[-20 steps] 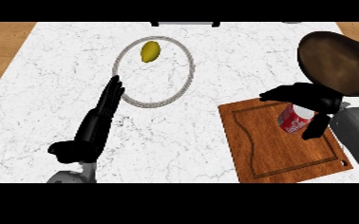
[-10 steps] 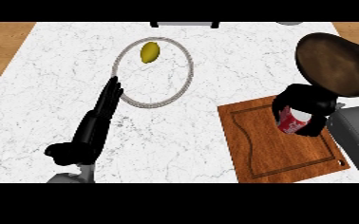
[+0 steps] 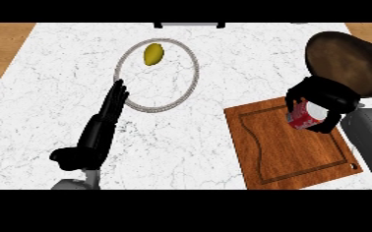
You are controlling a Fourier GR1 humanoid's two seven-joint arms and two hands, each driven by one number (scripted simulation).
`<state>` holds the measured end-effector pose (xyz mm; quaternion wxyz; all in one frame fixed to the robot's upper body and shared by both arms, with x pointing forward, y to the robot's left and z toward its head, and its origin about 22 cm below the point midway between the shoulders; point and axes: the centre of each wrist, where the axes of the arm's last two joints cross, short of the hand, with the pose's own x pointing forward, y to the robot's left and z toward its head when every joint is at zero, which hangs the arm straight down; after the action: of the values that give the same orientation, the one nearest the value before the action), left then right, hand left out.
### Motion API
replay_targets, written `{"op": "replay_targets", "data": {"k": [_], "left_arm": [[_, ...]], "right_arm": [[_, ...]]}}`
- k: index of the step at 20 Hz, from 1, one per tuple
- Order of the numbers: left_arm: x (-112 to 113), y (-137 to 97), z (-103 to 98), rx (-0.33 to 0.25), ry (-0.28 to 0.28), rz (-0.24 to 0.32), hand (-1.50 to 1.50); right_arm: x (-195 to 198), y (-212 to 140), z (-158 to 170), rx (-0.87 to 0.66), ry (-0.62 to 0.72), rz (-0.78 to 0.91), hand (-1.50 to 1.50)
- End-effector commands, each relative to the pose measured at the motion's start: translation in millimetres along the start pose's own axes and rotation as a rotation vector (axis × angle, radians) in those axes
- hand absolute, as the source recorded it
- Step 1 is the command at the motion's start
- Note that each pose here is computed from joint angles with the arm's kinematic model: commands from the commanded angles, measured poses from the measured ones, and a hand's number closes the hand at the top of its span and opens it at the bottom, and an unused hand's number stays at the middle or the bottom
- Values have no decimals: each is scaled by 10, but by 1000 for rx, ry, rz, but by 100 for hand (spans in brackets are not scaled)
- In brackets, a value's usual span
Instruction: Pick the can from the cutting board and place it in the pan
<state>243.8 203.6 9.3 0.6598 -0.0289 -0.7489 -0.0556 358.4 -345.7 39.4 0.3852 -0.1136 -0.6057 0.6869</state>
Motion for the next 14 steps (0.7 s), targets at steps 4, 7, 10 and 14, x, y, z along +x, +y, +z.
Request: {"op": "replay_targets", "data": {"k": [4,7,10,14], "left_arm": [[-100,100,74,53,30,-23,0],[-61,96,123,54,24,-12,0],[-125,104,74,52,22,-14,0],[-100,20,165,34,18,-6,0]], "right_arm": [[166,291,-131,-258,442,-130,150],[325,215,-108,-436,518,-72,150],[520,-249,-91,-610,510,-68,150],[838,-266,128,-743,536,-135,150]]}}
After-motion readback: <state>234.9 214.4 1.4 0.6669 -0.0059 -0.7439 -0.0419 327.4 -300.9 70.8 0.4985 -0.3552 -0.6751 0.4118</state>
